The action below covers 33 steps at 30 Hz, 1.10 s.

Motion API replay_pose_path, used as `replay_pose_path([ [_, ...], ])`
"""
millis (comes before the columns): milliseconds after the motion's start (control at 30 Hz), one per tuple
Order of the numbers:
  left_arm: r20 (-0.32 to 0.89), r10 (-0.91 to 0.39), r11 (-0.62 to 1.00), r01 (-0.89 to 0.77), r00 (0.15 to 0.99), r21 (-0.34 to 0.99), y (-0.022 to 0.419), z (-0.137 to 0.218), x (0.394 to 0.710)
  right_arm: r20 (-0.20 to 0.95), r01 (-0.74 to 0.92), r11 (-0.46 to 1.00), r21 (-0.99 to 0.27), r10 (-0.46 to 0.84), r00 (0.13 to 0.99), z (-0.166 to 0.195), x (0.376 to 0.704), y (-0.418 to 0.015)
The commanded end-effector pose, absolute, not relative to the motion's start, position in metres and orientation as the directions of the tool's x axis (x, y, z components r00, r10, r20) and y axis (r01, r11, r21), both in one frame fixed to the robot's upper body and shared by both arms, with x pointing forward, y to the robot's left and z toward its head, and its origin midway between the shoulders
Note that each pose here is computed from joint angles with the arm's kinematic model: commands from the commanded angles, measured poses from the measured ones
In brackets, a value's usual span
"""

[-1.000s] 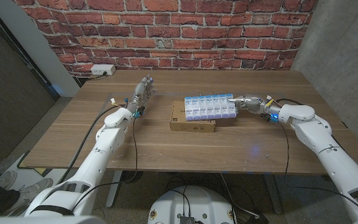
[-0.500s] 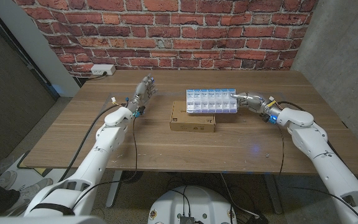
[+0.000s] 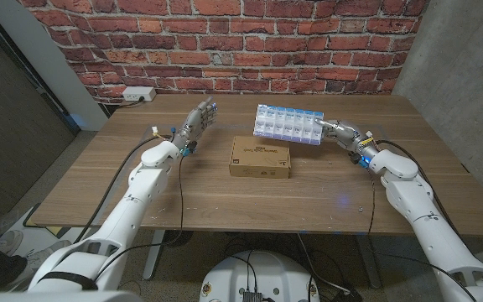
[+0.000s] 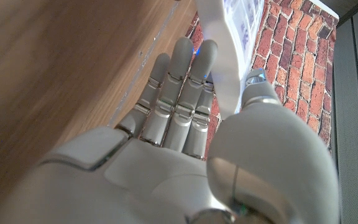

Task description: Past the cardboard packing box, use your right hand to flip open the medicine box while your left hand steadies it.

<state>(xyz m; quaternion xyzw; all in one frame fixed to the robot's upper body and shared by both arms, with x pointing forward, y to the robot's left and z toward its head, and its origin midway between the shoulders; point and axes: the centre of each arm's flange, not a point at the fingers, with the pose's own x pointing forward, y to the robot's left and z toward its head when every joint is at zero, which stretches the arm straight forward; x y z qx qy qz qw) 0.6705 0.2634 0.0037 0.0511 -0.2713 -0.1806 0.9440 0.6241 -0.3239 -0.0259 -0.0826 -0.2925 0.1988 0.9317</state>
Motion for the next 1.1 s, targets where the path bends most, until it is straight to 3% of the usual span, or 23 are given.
replay_pose_path([
  [33, 0.494, -0.455, 0.890, 0.370, 0.741, 0.265, 0.250, 0.021, 0.660, 0.601, -0.274, 0.944, -0.185, 0.330, 0.728, -0.026, 0.623, -0.318],
  [600, 0.516, -0.507, 0.861, 0.375, 0.691, 0.343, 0.233, 0.037, 0.645, 0.680, -0.221, 0.974, -0.058, 0.200, 0.705, -0.033, 0.617, -0.305],
  [1100, 0.527, -0.530, 0.841, 0.333, 0.665, 0.426, 0.219, 0.050, 0.635, 0.713, -0.235, 0.972, -0.023, 0.181, 0.678, -0.033, 0.614, -0.290],
])
